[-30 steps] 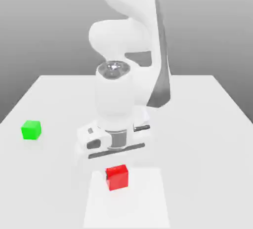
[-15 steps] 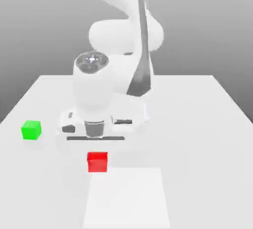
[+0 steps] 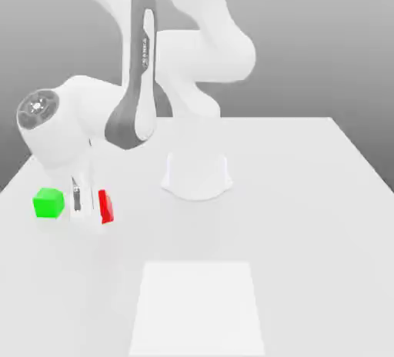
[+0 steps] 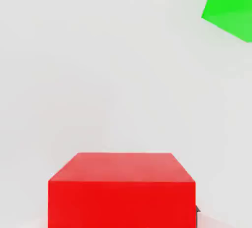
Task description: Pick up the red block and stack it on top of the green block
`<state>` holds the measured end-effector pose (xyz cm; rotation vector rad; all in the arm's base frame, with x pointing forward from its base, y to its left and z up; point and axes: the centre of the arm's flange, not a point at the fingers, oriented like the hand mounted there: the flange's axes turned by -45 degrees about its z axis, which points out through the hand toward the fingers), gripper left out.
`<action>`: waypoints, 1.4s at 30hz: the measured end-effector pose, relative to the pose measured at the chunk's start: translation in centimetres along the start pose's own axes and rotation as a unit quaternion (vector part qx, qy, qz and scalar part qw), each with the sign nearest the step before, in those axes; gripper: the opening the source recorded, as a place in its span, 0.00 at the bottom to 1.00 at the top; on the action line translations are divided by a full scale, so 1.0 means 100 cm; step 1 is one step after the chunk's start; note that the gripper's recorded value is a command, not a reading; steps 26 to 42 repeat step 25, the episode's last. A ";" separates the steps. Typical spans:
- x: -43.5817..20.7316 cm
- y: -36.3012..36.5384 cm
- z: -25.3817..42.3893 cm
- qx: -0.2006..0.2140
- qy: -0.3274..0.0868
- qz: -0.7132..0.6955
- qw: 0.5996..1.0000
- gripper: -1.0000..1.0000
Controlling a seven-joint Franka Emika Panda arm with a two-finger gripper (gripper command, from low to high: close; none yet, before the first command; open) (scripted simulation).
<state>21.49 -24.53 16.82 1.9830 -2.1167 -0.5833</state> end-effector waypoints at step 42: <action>0.104 0.095 0.007 0.192 -0.102 0.703 0.677 1.00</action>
